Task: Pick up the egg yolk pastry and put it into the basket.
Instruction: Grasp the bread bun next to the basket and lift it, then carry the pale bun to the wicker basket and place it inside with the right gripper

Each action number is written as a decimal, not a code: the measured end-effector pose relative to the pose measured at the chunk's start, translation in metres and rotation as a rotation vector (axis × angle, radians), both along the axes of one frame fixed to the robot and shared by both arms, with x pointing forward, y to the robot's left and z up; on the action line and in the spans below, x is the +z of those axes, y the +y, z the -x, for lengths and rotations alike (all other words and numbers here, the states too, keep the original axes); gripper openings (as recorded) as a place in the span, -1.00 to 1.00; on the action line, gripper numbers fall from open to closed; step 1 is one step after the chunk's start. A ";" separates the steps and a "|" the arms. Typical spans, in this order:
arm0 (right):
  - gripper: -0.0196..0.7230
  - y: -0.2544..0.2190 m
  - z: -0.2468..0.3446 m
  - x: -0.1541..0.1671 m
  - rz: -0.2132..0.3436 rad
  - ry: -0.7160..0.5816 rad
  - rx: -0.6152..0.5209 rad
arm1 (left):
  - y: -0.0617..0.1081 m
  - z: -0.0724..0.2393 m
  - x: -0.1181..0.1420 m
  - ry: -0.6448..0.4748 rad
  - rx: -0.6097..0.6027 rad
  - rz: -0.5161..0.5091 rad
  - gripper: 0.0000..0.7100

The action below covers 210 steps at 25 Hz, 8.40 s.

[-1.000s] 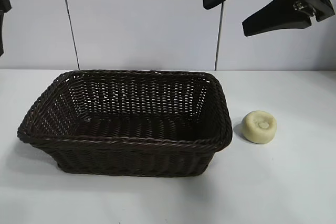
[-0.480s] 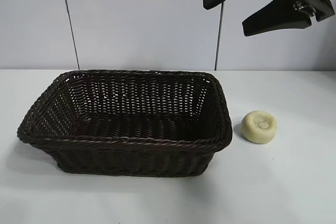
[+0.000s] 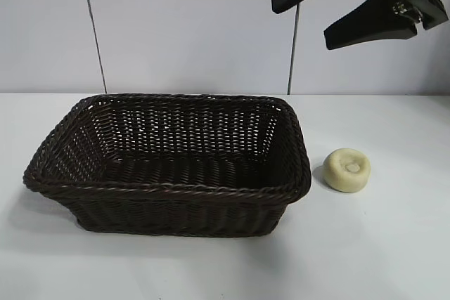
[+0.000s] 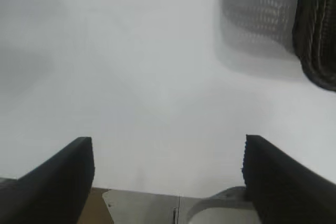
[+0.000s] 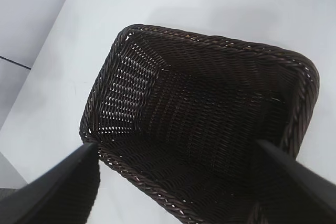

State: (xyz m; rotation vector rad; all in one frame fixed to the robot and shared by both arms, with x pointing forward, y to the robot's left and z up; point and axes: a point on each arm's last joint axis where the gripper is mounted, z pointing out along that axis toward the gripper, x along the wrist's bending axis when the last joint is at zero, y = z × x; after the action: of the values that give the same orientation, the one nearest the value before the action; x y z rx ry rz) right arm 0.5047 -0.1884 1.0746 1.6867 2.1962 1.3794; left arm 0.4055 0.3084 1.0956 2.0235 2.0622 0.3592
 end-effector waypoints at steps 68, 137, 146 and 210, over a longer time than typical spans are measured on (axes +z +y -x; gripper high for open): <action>0.58 -0.088 -0.007 -0.016 0.094 0.220 -0.270 | -0.009 0.174 -0.053 -0.695 -0.029 -0.002 0.60; -0.81 -0.071 -0.129 -0.160 0.236 0.636 -0.336 | -0.009 0.174 -0.053 -0.695 -0.029 -0.002 0.60; -0.85 -0.065 -0.142 -0.095 0.227 0.610 -0.213 | -0.009 0.174 -0.053 -0.695 -0.029 -0.002 0.60; 0.67 0.139 -0.091 -0.009 0.502 0.277 0.131 | -0.009 0.174 -0.053 -0.695 -0.029 -0.002 0.60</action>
State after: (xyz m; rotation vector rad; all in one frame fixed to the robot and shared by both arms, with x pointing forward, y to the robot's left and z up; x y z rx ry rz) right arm 0.5953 -0.0494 1.0656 1.6347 2.5490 0.5488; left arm 0.2311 0.2996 1.0430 1.6004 1.5877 0.9055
